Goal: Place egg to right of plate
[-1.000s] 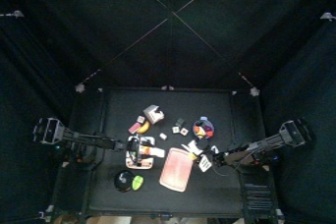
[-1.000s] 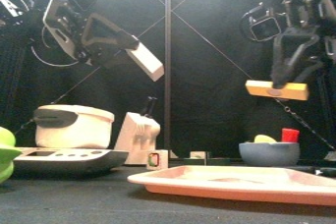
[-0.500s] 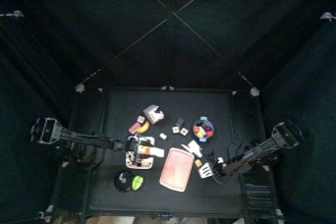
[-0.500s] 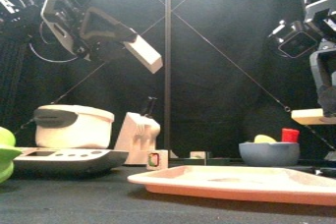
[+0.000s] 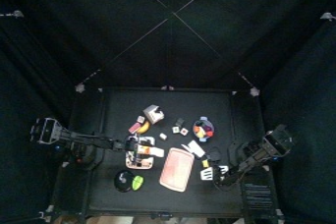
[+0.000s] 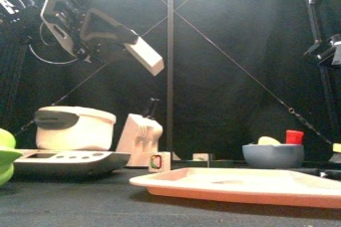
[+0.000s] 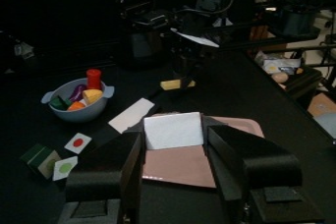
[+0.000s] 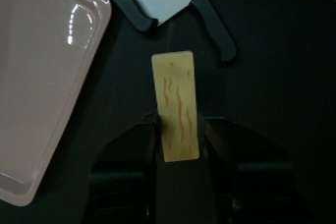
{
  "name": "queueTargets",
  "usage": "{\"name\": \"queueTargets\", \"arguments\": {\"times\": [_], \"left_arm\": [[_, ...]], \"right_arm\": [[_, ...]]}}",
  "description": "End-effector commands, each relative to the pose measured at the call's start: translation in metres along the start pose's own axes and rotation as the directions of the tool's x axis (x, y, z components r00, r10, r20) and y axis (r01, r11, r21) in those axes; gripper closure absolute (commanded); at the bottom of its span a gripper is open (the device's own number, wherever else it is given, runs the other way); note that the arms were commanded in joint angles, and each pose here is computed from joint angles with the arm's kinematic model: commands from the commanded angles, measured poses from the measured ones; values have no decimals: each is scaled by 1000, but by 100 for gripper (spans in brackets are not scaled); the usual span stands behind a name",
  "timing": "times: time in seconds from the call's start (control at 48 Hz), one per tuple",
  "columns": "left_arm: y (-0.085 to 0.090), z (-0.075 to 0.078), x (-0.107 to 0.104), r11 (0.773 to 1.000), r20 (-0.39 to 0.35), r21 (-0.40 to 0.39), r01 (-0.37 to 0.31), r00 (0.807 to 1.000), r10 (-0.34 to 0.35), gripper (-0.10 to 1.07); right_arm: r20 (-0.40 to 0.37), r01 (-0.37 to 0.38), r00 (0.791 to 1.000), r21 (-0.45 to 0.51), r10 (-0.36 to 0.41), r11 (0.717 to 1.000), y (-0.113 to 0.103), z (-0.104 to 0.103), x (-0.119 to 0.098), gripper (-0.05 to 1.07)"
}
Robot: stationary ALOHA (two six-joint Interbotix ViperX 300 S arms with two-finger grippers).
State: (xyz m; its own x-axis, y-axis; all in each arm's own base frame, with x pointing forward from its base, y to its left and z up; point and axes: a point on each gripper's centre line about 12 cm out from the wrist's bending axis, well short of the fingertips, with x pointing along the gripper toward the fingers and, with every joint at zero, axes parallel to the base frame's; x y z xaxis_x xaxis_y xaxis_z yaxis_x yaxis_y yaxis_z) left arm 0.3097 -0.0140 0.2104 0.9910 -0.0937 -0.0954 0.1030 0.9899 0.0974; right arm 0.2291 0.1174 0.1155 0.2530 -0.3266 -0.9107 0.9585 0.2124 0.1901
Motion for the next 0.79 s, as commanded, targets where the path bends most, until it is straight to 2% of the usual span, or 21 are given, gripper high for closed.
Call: {"name": "queueTargets", "arguments": {"times": [0.0, 0.125, 0.25, 0.771], "left_arm": [[0, 8, 0, 1000, 28, 1, 0, 1000, 0, 47], [0, 8, 0, 1000, 26, 1, 0, 1000, 0, 47], [0, 8, 0, 1000, 28, 1, 0, 1000, 0, 47], [0, 8, 0, 1000, 28, 1, 0, 1000, 0, 47]], "right_arm": [[-2, -15, 1000, 17, 15, 1000, 5, 3, -4, 47], [1, -10, 1000, 18, 10, 1000, 4, 5, -2, 35], [3, -15, 1000, 6, 15, 1000, 5, 5, -3, 29], [6, -36, 999, -27, 36, 999, 9, 7, -5, 29]]}}
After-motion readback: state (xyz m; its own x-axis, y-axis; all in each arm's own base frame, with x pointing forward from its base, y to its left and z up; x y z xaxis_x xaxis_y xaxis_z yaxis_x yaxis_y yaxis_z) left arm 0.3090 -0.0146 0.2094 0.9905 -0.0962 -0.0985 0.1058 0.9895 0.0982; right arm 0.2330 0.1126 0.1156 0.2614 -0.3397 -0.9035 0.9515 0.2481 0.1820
